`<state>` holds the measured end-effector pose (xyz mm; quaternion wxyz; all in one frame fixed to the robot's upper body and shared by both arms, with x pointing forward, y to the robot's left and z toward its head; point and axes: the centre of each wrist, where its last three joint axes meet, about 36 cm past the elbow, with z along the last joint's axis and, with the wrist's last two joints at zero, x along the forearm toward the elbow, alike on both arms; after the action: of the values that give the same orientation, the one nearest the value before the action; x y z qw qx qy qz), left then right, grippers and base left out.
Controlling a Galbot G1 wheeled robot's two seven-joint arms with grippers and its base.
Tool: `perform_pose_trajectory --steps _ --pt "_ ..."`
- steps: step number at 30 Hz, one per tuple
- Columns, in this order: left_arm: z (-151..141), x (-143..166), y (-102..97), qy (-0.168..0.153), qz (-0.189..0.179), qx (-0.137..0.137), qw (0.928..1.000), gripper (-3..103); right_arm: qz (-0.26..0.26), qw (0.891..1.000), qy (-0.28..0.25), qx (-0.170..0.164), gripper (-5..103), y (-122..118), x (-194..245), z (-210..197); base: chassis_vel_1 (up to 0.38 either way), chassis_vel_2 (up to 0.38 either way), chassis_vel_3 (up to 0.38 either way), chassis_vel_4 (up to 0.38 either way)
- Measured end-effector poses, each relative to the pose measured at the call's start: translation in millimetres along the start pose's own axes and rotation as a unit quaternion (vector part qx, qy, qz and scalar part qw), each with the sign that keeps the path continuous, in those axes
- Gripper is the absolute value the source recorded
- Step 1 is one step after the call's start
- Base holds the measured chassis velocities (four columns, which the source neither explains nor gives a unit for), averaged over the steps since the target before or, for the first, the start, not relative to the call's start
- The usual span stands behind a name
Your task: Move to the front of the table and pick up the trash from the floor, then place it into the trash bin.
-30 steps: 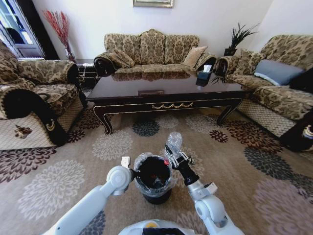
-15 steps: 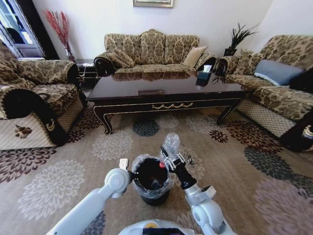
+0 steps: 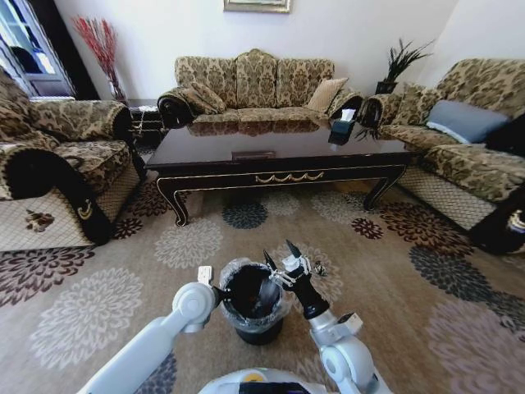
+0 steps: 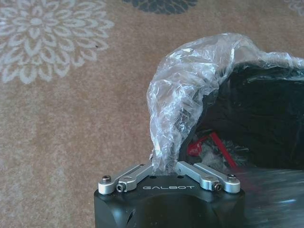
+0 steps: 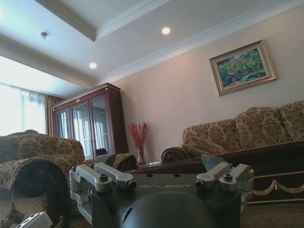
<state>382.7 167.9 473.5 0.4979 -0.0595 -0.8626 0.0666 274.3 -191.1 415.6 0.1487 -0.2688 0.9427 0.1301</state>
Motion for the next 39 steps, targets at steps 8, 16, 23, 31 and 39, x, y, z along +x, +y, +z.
perform_pose_trajectory --steps 8,16,23,31,39 --pt "2 0 17.7 0.002 -0.013 0.013 0.9998 0 0.021 1.0 -0.006 -0.006 100 -9 -5 -4 0.0 0.0 0.0 0.0" --pt "4 4 49.6 -0.003 -0.037 0.034 0.9987 0 0.073 0.997 0.009 0.018 100 -70 -7 2 0.0 0.0 0.0 0.0" --pt "-4 19 75.7 -0.022 -0.048 0.063 0.9966 0 0.11 0.989 0.084 0.057 100 -154 18 29 0.0 0.0 0.0 0.0" --pt "-1 35 91.7 -0.035 -0.056 0.088 0.9939 0 0.183 0.97 0.148 0.068 100 -225 27 83 0.0 0.0 0.0 0.0" --pt "12 45 103.1 -0.031 -0.069 0.104 0.9917 0 0.237 0.952 0.19 0.041 100 -270 18 136 0.0 0.0 0.0 0.0"
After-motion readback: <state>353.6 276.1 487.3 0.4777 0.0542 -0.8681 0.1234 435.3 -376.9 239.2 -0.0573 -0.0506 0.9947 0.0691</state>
